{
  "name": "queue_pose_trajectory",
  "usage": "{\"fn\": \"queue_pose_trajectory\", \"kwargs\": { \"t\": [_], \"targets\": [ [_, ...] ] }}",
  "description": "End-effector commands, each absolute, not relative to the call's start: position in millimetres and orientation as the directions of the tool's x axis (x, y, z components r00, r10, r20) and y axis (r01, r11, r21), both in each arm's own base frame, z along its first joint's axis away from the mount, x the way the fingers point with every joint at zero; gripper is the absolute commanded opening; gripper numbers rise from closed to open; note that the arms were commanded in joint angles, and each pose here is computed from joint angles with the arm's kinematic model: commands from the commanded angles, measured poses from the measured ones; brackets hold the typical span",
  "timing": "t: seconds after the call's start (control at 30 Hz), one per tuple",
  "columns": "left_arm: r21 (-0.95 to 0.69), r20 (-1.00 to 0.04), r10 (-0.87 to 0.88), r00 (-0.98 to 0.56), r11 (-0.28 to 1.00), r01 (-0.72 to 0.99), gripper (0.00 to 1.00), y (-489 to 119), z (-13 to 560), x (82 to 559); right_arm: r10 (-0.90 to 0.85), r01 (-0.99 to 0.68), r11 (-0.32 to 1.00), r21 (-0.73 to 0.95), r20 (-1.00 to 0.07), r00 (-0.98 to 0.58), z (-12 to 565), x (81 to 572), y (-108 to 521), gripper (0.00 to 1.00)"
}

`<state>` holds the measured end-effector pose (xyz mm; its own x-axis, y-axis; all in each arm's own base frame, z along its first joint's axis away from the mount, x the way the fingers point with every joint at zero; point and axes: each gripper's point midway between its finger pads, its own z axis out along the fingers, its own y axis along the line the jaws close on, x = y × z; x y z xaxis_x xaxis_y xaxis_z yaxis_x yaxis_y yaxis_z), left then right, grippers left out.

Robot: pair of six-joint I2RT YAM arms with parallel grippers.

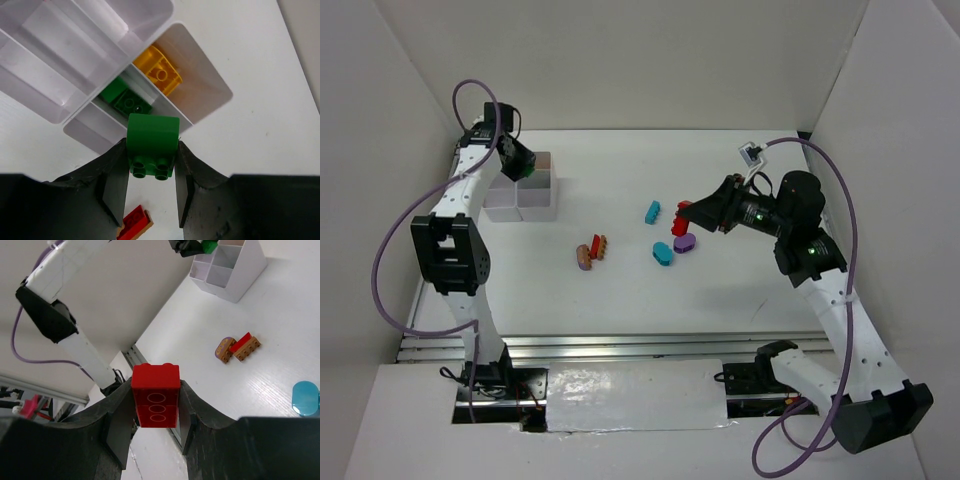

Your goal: Sort the legos into containers by color

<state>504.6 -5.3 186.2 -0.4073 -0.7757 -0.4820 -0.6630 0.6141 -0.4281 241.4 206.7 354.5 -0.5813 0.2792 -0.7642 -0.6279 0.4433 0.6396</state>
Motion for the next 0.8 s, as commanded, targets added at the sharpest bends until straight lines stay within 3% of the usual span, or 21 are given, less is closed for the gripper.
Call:
{"fn": "queue_pose_trajectory", "kwargs": {
  "t": [0.0, 0.17, 0.47, 0.77],
  "targets": [
    [-0.396, -0.479, -0.817, -0.322, 0.528, -0.752, 0.05, 17, 181, 507, 0.273, -0.653, 0.440, 0.616, -0.785, -0.556, 360, 234, 206, 0.00],
    [-0.405, -0.441, -0.846, -0.301, 0.487, -0.774, 0.10, 13, 164, 505, 0.263, -0.658, 0.434, 0.615, -0.785, -0.560, 359, 234, 209, 0.00],
    [-0.476, -0.395, -0.876, -0.276, 0.452, -0.754, 0.29, 2, 159, 509, 0.229, -0.676, 0.401, 0.619, -0.782, -0.580, 357, 231, 221, 0.00],
    [-0.523, -0.377, -0.888, -0.263, 0.439, -0.731, 0.37, -4, 158, 518, 0.215, -0.677, 0.386, 0.626, -0.775, -0.594, 350, 227, 226, 0.00]
  ]
}}
